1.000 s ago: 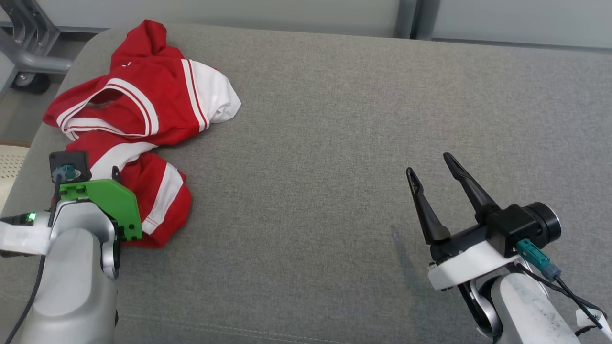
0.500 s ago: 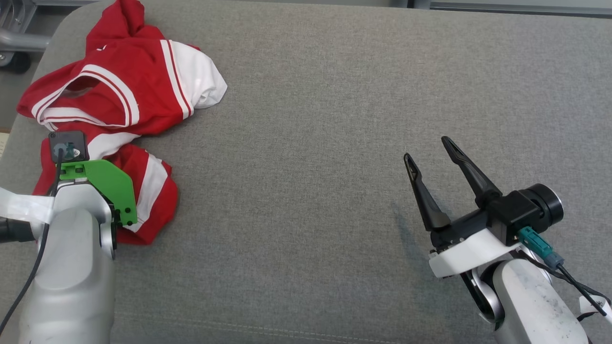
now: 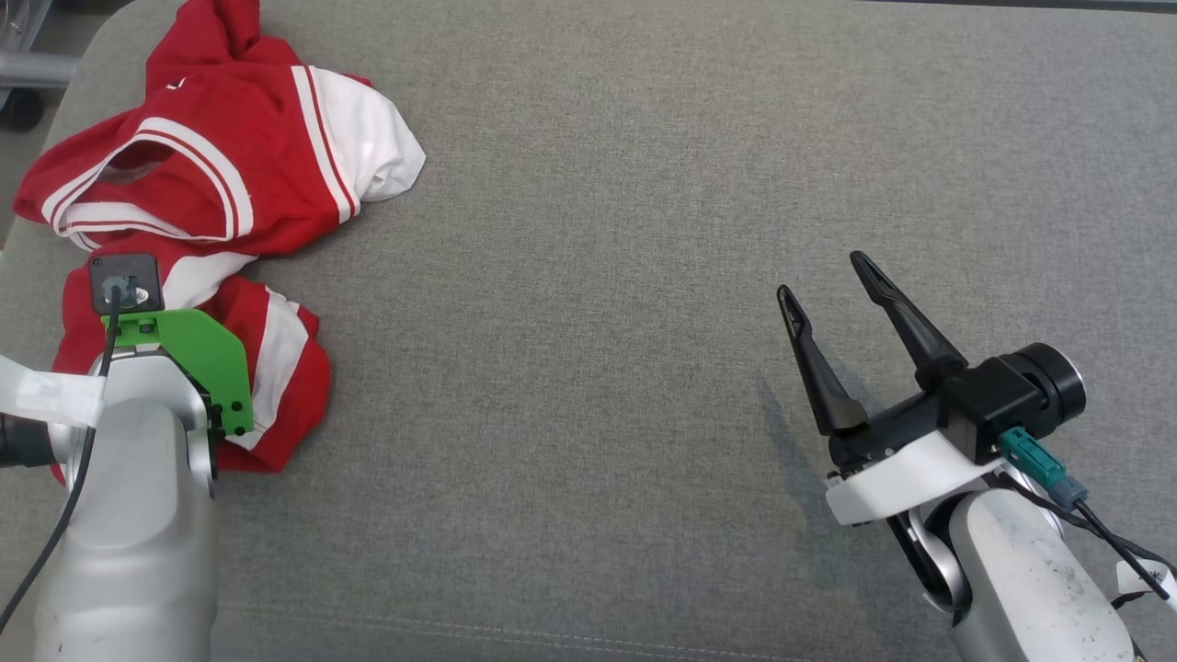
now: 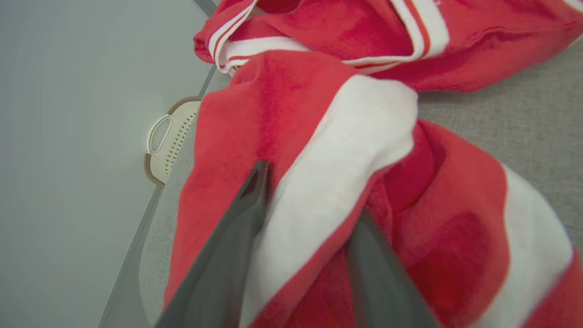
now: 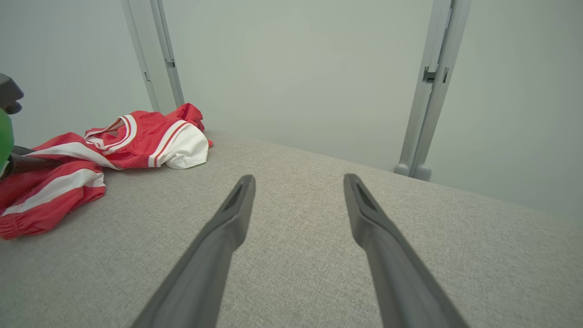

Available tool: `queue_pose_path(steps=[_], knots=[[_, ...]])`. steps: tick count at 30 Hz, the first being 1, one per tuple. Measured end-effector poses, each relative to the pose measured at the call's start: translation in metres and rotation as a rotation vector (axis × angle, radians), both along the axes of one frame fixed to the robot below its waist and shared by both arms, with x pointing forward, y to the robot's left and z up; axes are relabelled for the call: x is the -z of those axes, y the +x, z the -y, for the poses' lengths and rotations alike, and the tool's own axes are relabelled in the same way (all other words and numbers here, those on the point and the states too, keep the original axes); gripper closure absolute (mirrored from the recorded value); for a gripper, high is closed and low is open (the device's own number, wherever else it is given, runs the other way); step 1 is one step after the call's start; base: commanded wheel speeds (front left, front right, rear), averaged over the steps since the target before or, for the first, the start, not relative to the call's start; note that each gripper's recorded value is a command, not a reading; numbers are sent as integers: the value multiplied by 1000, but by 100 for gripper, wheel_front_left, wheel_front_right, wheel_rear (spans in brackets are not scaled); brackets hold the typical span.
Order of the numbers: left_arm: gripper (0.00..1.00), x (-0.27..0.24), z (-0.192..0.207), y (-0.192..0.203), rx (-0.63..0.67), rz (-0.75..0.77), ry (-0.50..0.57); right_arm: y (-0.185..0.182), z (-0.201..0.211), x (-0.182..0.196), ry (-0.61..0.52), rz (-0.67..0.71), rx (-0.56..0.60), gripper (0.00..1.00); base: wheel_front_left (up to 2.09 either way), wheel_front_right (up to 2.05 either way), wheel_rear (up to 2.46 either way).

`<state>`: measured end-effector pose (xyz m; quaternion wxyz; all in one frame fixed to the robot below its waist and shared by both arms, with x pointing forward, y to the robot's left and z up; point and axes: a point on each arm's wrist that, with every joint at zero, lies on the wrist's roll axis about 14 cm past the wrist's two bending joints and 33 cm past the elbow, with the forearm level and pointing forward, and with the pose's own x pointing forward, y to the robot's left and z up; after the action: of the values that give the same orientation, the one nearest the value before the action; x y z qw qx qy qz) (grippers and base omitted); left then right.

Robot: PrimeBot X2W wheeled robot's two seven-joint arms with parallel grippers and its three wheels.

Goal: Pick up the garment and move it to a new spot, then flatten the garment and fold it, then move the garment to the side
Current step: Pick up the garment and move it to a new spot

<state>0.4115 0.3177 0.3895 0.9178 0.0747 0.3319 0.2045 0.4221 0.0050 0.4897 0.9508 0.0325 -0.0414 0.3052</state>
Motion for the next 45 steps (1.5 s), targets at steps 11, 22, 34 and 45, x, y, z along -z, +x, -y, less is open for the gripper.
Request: queue_pose_path(steps=[11, 22, 34, 45], knots=[[100, -29, 9, 14, -6, 213, -29, 5, 6, -10, 11, 19, 29, 0, 0, 0, 0], [100, -97, 19, 27, 65, 517, -12, 2, 4, -32, 40, 63, 47, 0, 0, 0, 0], [100, -197, 87, 55, 329, 859, -52, -14, 17, -50, 40, 96, 89, 0, 0, 0, 0], [100, -290, 240, 64, 767, 1103, -267, -31, 69, -48, 30, 78, 262, 0, 0, 0, 0]])
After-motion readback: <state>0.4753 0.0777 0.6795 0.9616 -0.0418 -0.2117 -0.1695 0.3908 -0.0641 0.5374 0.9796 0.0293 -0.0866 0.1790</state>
